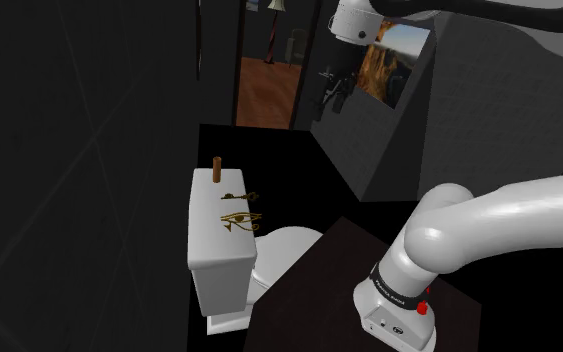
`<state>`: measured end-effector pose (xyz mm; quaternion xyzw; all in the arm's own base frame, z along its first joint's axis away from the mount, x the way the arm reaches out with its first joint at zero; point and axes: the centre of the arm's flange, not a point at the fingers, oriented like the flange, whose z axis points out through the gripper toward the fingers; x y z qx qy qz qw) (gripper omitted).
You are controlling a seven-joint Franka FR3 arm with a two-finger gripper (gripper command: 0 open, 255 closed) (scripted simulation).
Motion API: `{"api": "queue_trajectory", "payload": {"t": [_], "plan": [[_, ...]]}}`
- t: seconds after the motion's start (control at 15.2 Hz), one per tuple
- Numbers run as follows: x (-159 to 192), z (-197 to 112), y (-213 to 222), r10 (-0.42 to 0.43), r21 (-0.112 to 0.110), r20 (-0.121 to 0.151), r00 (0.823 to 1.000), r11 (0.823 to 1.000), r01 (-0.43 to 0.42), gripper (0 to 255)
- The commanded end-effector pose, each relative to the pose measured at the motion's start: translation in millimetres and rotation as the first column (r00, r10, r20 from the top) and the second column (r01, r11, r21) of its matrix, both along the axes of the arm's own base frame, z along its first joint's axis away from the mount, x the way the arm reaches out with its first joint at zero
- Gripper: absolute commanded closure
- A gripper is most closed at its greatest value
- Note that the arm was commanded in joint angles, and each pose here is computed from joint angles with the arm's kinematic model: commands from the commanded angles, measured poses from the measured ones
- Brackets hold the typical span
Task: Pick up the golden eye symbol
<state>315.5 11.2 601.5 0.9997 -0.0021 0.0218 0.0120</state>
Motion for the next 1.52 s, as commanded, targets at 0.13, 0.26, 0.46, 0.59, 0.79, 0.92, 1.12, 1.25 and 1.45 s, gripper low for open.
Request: {"api": "queue_trajectory", "payload": {"t": [0.13,0.26,0.46,0.59,0.79,0.92,1.12,1.25,1.45], "plan": [[15,-23,-1,0.053,-0.003,-0.011,0.999,0.999,-0.053,0],[29,-46,-2,0.106,-0.006,-0.023,0.994,0.994,-0.106,0],[50,-80,-1,0.185,-0.008,-0.040,0.982,0.983,-0.186,0],[64,-104,0,0.237,-0.009,-0.052,0.970,0.971,-0.238,0],[84,-139,3,0.313,-0.010,-0.069,0.947,0.949,-0.315,0],[97,-163,6,0.363,-0.009,-0.081,0.928,0.931,-0.365,0],[115,-199,11,0.435,-0.007,-0.098,0.895,0.899,-0.438,0],[127,-223,15,0.482,-0.005,-0.109,0.869,0.874,-0.485,0],[144,-259,22,0.549,-0.001,-0.126,0.826,0.833,-0.554,0]]}}
